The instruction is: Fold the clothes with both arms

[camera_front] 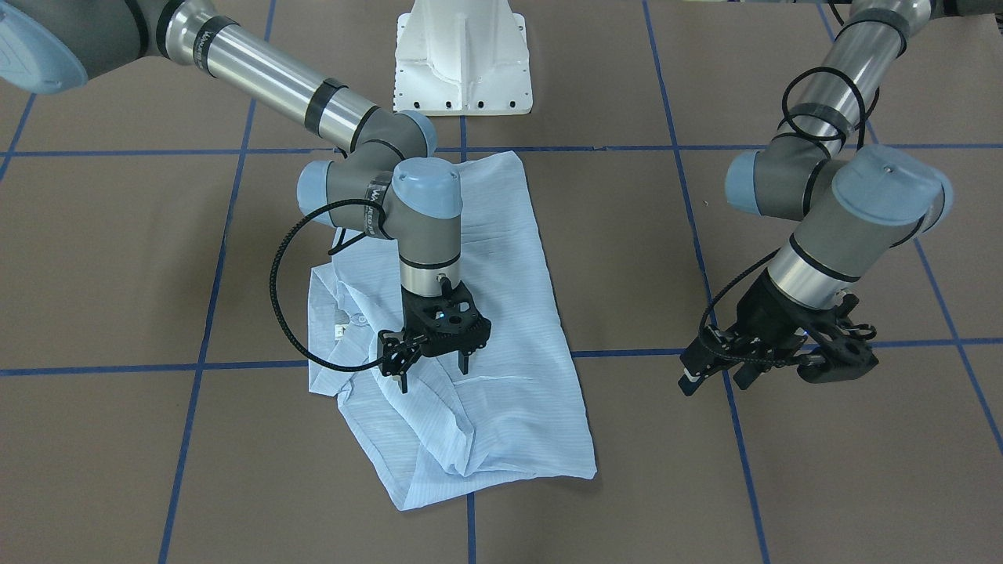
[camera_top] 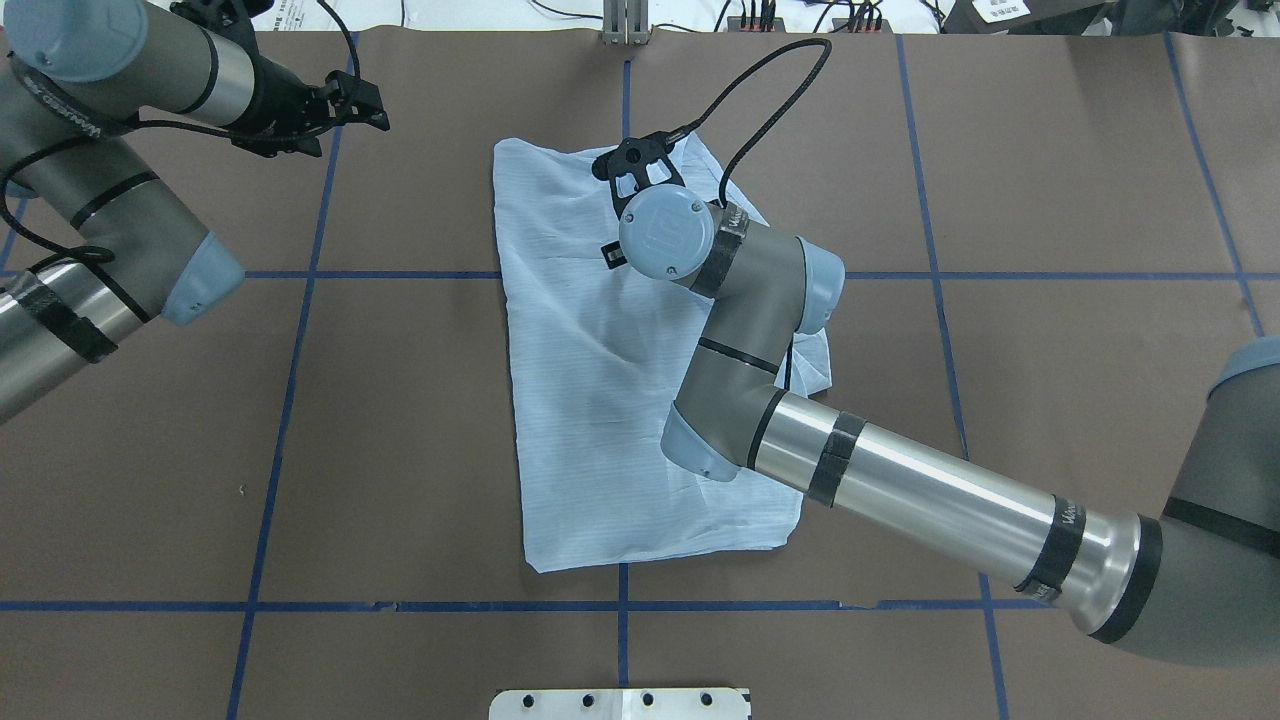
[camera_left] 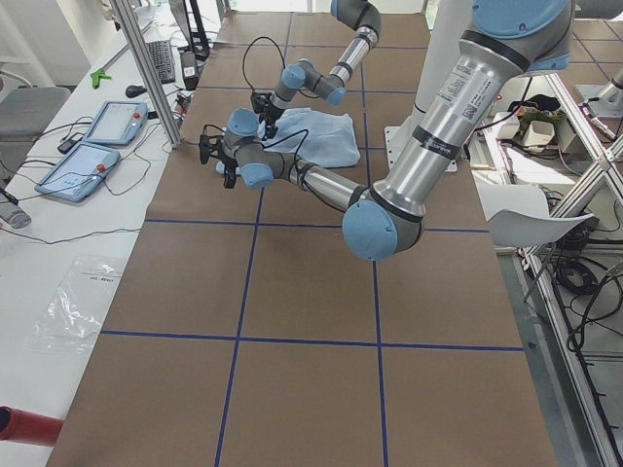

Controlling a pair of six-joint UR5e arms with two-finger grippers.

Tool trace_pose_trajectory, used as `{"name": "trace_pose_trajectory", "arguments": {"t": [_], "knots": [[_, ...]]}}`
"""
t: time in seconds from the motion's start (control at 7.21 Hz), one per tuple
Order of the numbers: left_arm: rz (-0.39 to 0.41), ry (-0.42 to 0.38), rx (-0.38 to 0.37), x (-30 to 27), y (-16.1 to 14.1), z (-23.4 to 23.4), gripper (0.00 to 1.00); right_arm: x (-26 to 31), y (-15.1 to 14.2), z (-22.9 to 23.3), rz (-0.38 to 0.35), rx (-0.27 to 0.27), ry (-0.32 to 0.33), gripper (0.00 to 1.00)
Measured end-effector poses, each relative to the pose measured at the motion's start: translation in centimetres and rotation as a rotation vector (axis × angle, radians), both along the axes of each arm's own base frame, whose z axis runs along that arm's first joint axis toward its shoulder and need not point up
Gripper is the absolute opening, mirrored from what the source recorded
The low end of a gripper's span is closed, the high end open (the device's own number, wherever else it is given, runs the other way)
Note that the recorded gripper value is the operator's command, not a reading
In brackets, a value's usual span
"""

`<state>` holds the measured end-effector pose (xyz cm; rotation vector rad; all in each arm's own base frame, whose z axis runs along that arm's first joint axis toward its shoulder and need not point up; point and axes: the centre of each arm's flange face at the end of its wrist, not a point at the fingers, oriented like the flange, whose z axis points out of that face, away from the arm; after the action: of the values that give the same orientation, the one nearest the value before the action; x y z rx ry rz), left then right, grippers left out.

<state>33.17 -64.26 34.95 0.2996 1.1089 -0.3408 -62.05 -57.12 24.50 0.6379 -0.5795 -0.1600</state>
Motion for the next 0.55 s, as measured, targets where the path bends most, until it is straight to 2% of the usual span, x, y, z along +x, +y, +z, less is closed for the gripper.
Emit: {"name": "trace_pose_trajectory", "arguments": {"t": [0.28,0.55], "knots": [[0.000,-0.001,-0.001,0.00,0.01,0.10,1.00,0.20,-0.86,1.21,-0.009,0.008,0.039,1.00],[0.002,-0.002,-0.003,0.10,0.08,0.31,1.00,0.66,-1.46,1.49,-0.009,0.013,0.052,1.00]]}}
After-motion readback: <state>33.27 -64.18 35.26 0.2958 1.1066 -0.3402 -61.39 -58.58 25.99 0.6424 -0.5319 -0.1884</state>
